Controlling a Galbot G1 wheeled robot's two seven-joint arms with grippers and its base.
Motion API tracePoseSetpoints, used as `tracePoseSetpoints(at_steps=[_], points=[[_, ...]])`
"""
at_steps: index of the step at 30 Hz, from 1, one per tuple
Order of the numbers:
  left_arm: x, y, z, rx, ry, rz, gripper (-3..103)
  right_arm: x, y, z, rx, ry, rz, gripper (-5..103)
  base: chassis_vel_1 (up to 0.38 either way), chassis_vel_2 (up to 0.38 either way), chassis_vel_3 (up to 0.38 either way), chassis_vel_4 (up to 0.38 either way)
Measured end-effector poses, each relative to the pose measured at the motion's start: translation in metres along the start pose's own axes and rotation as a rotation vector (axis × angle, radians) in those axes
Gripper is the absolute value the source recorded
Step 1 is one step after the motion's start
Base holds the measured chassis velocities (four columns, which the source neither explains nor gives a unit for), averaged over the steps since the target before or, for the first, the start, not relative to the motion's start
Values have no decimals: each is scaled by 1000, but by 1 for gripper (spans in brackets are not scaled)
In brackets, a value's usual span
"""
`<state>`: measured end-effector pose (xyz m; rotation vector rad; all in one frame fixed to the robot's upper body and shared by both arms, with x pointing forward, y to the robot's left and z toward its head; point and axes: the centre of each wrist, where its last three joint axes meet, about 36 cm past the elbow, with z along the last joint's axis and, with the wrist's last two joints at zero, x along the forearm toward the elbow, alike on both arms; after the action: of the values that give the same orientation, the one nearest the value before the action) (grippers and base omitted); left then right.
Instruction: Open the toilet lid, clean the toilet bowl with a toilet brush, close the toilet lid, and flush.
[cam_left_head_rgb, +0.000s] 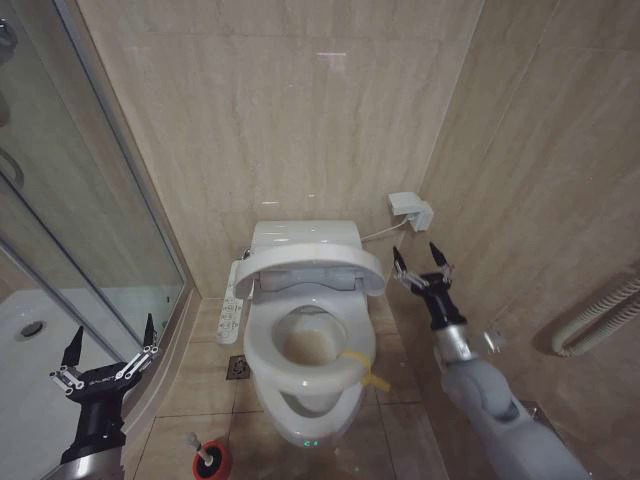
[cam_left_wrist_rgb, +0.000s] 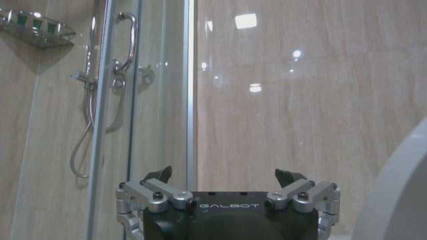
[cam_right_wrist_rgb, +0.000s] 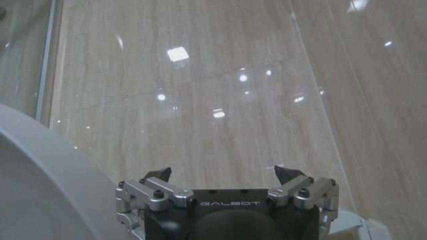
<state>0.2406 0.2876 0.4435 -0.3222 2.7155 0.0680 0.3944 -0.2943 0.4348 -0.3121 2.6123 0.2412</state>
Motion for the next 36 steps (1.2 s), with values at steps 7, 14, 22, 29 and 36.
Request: tracePoseSetpoints(at_steps=[7, 14, 22, 29, 36], points=[[4, -5, -7, 12, -28, -3, 100, 7, -6, -21, 51, -33, 11, 100, 0, 0, 0, 0], [-3, 1, -37, 16, -92, -46, 100, -5, -3, -56, 61, -87, -38, 100, 0, 0, 0, 0], [3, 5, -53, -5, -96, -65, 100, -16, 26, -46, -21, -73, -109, 100, 0, 0, 0, 0], [6, 11, -53, -43, -100, -77, 100, -13, 57, -14, -101, -2, -217, 100, 0, 0, 0, 0], [4, 15, -41, -49, -86, -94, 100, 6, 70, 16, -119, 56, -243, 100, 0, 0, 0, 0]])
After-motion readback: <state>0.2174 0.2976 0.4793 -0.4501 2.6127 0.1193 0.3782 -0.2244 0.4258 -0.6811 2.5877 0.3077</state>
